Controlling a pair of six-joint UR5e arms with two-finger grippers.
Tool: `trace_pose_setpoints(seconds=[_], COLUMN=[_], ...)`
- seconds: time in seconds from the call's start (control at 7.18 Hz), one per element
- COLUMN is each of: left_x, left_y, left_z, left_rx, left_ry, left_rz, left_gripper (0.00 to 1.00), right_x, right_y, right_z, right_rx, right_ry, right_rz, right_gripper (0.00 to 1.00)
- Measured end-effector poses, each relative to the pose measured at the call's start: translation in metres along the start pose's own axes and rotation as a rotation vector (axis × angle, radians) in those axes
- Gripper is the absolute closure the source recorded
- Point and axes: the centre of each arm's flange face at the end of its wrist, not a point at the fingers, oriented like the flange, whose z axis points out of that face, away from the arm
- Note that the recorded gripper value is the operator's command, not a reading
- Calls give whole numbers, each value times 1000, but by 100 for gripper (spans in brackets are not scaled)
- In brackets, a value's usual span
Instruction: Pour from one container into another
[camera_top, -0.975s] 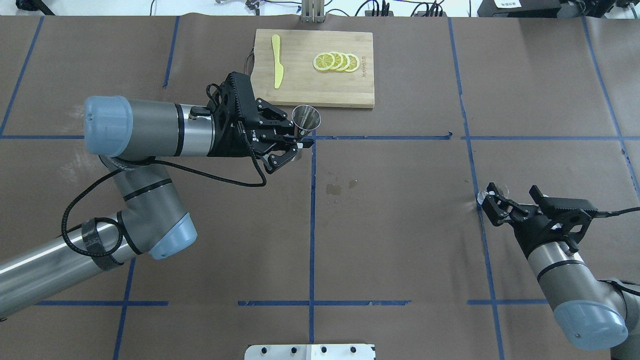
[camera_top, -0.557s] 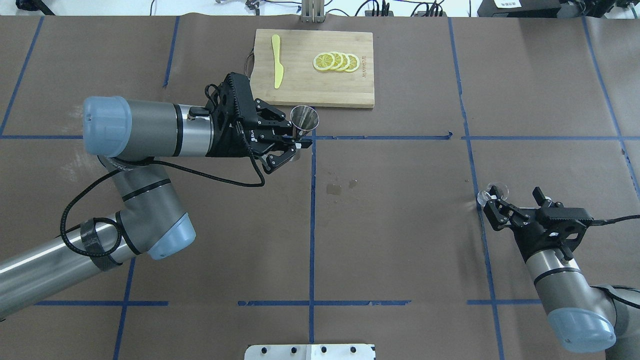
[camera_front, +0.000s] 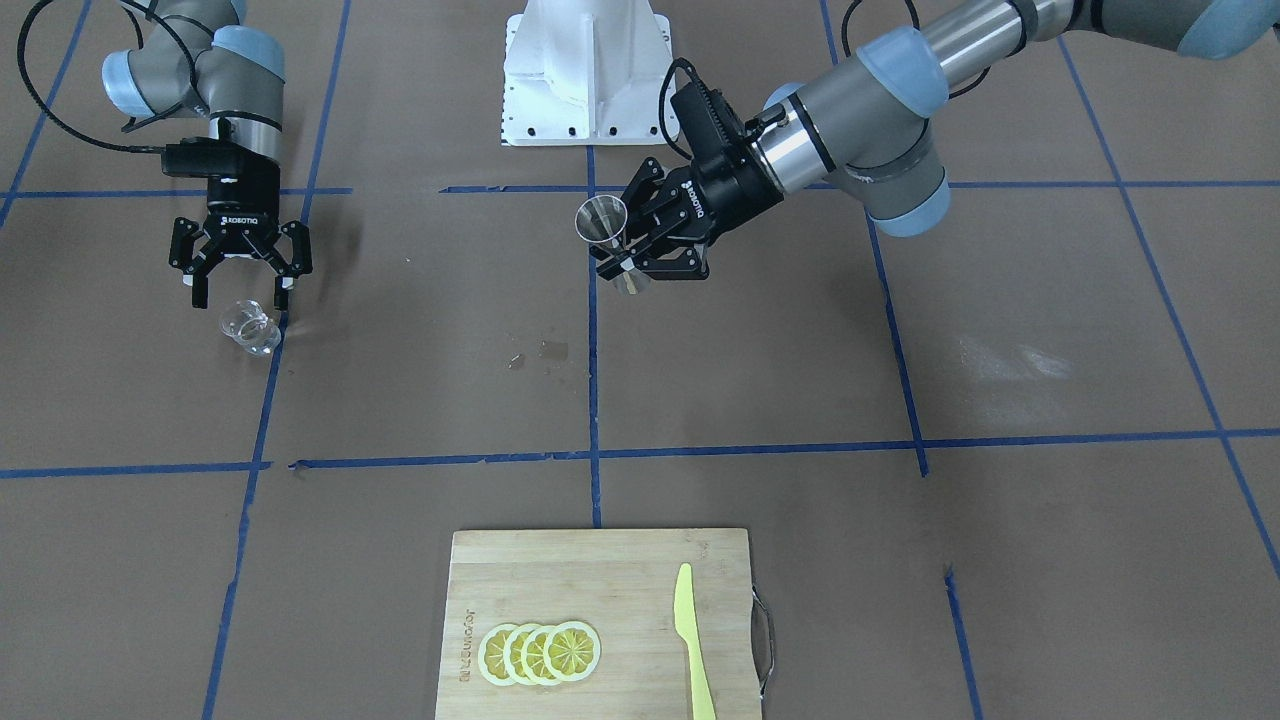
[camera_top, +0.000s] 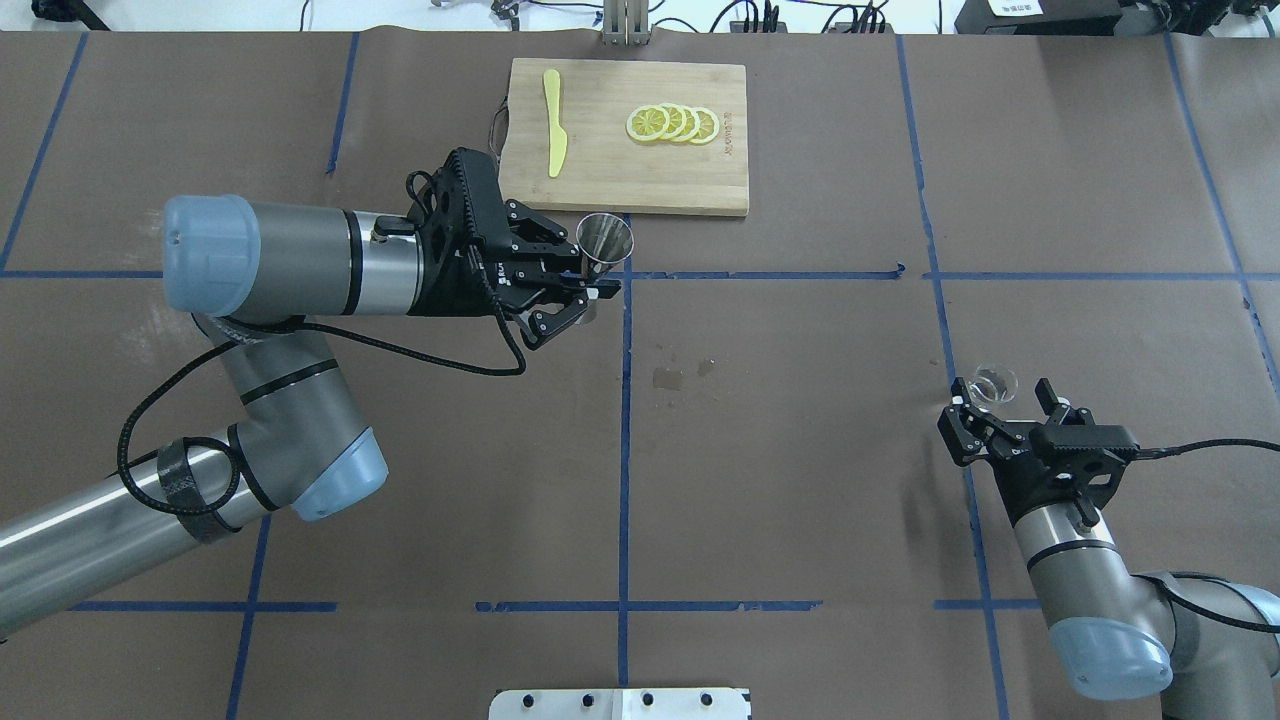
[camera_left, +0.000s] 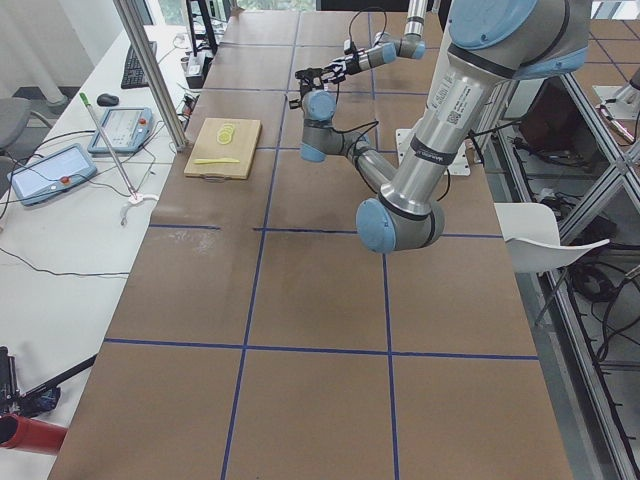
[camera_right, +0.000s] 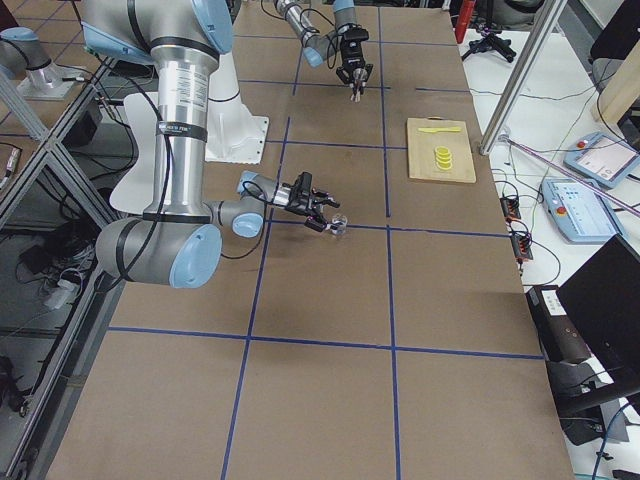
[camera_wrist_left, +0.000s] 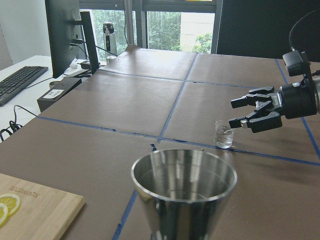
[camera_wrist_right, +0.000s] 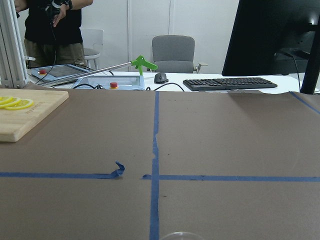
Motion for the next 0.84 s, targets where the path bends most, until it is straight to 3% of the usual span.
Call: trace_pose_setpoints(seconds=[0.56,0.7,0.84], left_x=[-2,-4,-5], left_y=[0,0,0], left_z=[-2,-3,-3], left_rx=[0,0,0], left_ry=[-5,-7,-9], left_rz=[1,1,2], left_gripper=[100,100,100], right_x=[-7,-8,-8], right_y=[18,23,26], right_z=[10,13,14], right_rx=[7,6,5], right_ry=[9,12,15], right_rz=[-18,-23,-28], right_gripper=[2,13,32])
